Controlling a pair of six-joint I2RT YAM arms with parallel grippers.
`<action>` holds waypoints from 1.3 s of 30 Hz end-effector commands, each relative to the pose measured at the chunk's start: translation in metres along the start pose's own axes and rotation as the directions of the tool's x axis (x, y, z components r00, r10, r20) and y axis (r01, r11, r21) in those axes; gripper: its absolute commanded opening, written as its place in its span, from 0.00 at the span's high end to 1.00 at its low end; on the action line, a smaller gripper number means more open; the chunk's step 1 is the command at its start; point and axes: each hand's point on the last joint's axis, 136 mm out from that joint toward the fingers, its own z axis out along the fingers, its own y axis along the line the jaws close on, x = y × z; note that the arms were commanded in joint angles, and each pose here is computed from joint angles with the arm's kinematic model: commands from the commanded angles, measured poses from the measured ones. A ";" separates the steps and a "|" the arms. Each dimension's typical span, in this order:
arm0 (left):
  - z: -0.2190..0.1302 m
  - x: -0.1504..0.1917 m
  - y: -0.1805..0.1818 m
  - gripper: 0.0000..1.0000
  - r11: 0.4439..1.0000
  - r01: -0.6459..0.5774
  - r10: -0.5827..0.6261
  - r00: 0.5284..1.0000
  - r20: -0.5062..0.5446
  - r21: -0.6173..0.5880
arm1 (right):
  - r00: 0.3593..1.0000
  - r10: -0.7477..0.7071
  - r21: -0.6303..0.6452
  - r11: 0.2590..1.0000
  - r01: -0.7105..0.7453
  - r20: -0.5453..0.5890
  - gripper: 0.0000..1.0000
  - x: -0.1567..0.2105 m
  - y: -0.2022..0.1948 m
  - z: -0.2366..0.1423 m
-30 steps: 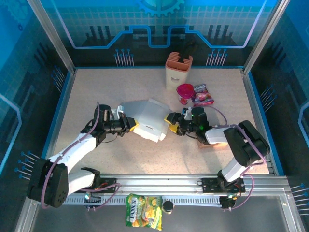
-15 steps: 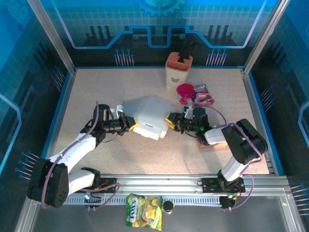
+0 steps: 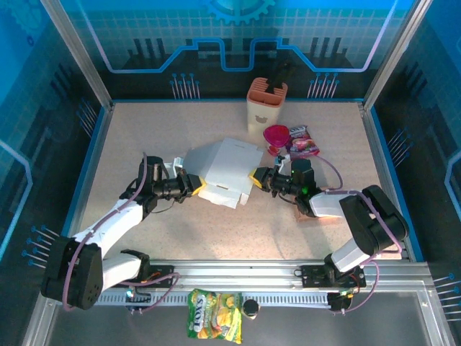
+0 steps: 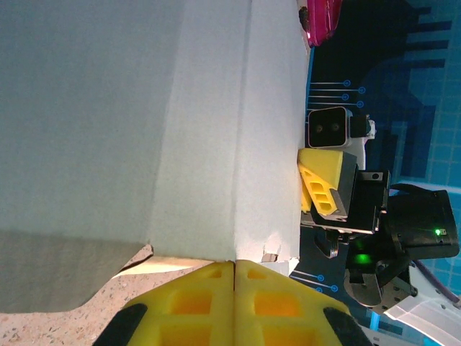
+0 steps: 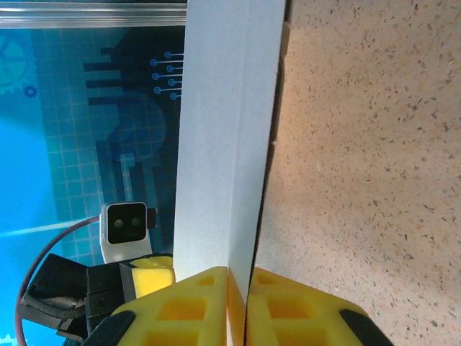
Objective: Fold the paper box
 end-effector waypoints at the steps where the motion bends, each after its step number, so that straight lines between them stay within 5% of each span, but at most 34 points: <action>1: -0.003 0.003 0.002 1.00 1.000 0.015 -0.015 1.000 -0.009 0.011 | 0.999 -0.022 -0.020 1.000 0.023 0.033 0.86 -0.007 0.012 -0.007; 5: -0.001 0.002 0.005 0.96 1.000 0.022 -0.022 1.000 -0.010 0.002 | 0.998 -0.035 -0.022 0.999 0.036 0.044 0.92 -0.007 0.021 -0.012; 9: -0.004 0.001 0.006 0.59 1.000 0.018 -0.018 1.000 0.006 -0.015 | 0.997 -0.053 -0.023 0.998 0.054 0.059 1.00 -0.005 0.038 -0.018; 13: -0.017 -0.002 0.003 0.46 0.998 -0.008 0.012 0.998 0.057 -0.069 | 0.992 -0.085 -0.029 0.996 0.088 0.088 1.00 -0.001 0.068 -0.026; 27: -0.086 -0.010 -0.030 0.44 0.956 -0.163 0.228 0.938 0.262 -0.245 | 0.896 -0.218 0.151 0.974 0.172 0.386 1.00 0.055 0.187 -0.075; 34: -0.088 -0.005 -0.029 0.46 0.954 -0.167 0.229 0.942 0.247 -0.247 | 0.825 -0.044 0.185 0.980 -0.074 0.563 1.00 0.055 0.171 -0.049; 39: -0.085 0.003 -0.024 0.50 0.946 -0.198 0.251 0.949 0.192 -0.257 | 0.761 -0.004 0.139 0.984 -0.113 0.648 1.00 0.036 0.167 -0.024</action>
